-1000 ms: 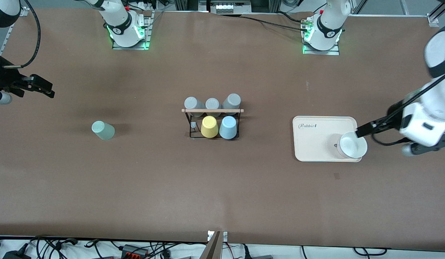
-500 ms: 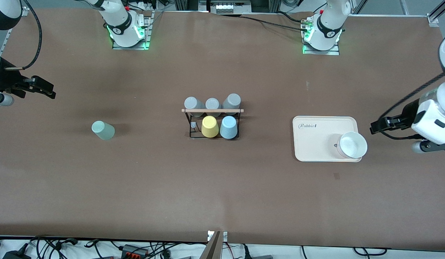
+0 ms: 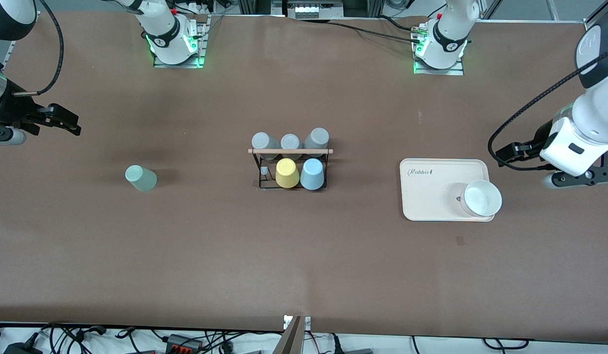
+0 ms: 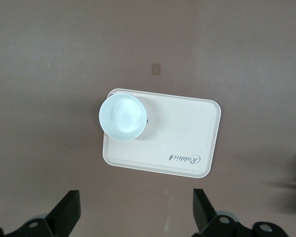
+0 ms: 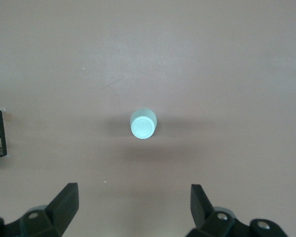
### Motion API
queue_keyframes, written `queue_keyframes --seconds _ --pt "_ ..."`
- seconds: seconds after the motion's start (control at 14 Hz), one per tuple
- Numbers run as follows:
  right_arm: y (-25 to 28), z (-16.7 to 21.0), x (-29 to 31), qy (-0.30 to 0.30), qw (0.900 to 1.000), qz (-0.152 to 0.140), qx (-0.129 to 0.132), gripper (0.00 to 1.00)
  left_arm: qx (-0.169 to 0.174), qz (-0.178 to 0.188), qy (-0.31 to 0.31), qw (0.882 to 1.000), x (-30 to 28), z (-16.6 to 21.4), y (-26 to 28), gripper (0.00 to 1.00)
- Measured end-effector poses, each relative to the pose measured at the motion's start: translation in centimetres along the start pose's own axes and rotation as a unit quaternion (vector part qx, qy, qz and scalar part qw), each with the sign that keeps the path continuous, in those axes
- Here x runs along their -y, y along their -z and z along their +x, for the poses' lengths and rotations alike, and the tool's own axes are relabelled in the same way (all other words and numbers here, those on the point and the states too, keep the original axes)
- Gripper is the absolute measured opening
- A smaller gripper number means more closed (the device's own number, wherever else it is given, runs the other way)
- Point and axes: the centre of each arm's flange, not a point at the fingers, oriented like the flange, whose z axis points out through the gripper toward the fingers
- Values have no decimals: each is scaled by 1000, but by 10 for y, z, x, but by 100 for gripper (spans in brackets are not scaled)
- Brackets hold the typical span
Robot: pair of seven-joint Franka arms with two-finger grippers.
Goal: Hang scattered cups on rack with three cups
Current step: 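Reach the right gripper toward the teal cup on the table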
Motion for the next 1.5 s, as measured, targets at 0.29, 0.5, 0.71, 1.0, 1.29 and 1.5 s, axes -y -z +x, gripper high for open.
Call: queue_keyframes --seconds 0.29,0.5,0.71,1.0,1.29,1.5 --pt "-25 11 1 1 1000 0 20 100 -5 3 -3 1000 -4 -10 10 100" --pt "-59 24 4 4 999 -1 48 100 -4 -6 -4 1000 -7 -11 10 100" --pt "-79 35 7 5 998 -1 62 100 -2 -7 -4 1000 -8 -11 8 100" --pt "-105 44 12 10 998 -2 68 100 -2 -7 -4 1000 -8 -11 8 100" --pt "-184 57 13 11 998 -5 69 100 -2 -7 -4 1000 -8 -11 8 100" --pt "-228 65 14 12 997 -6 74 100 -2 -7 -4 1000 -8 -11 8 100"
